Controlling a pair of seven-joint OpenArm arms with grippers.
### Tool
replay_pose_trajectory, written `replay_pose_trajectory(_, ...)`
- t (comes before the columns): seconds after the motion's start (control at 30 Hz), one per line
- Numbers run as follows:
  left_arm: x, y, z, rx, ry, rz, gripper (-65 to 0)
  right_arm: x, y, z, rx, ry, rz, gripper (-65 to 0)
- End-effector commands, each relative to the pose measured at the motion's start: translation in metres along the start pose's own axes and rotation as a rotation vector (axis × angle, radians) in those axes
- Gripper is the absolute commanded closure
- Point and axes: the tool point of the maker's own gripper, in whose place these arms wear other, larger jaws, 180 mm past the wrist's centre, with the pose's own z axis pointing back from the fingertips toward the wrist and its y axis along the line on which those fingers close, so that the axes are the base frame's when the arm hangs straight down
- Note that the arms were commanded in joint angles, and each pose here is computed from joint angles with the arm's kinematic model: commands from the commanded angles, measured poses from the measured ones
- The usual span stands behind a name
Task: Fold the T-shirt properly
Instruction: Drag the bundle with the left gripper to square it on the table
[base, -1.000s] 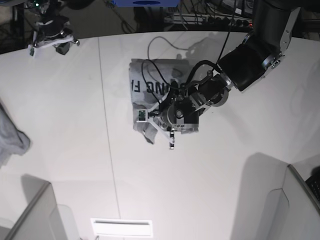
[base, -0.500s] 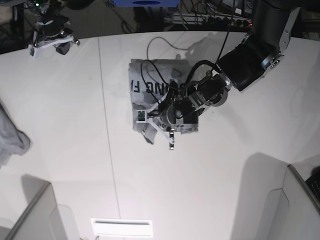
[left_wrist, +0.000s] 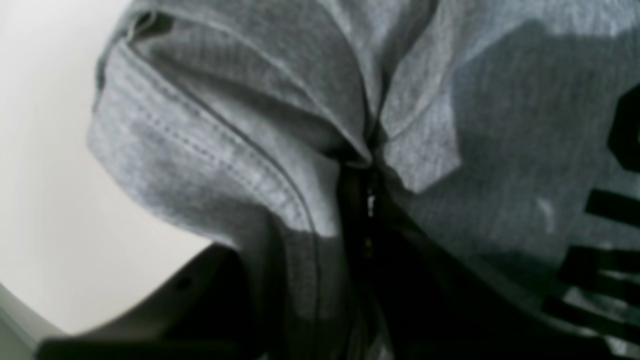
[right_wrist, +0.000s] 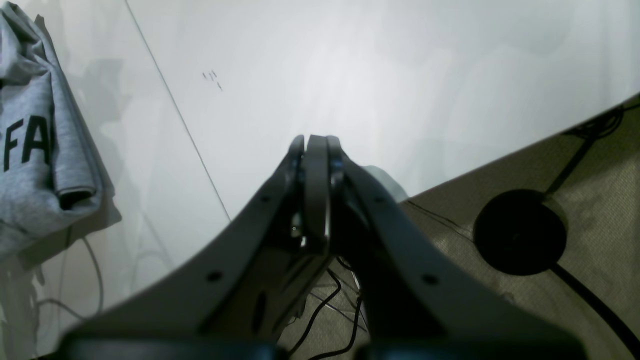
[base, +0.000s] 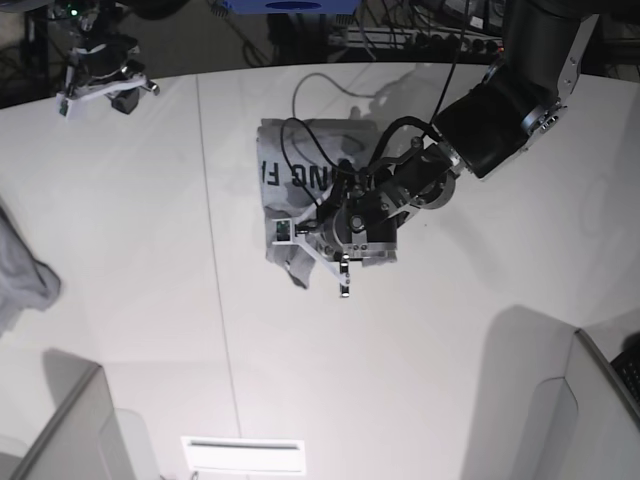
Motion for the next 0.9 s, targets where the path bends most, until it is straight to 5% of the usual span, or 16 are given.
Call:
replay_pose_trajectory(0.0,-0.013,-0.028,-0.008,-0.085,0.047,-0.021,0.0,0.007,0.001,0.004,0.009,-0.027,0.009,0.0)
replay_pose_trajectory(0.37,-0.014,0.000,0.002,-0.029,0.083,-0.036,0.0,0.007,0.000,0.004,0.008,-0.026,0.015,0.0)
replay_pose_trajectory(0.5,-0.012,0.012,0.009,0.002,0.091,-0.049,-33.9,0.007,0.001,0.004,0.009,-0.025,0.015,0.0)
replay_pose_trajectory(0.63,-0.001,0.020,0.019,0.037,0.057,-0.068,-55.5,0.006,0.000,0.004,0.008,-0.023,0.017,0.0)
replay_pose_trajectory(0.73,0.012,0.031,0.030,0.075,0.022,-0.088,-63.2,0.006,0.000,0.004,0.008,-0.021,0.017,0.0)
replay_pose_trajectory(0.87,0.009,0.057,0.045,0.137,0.042,-0.066,-65.0,0.006,0.000,0.004,0.007,-0.020,0.019,0.0)
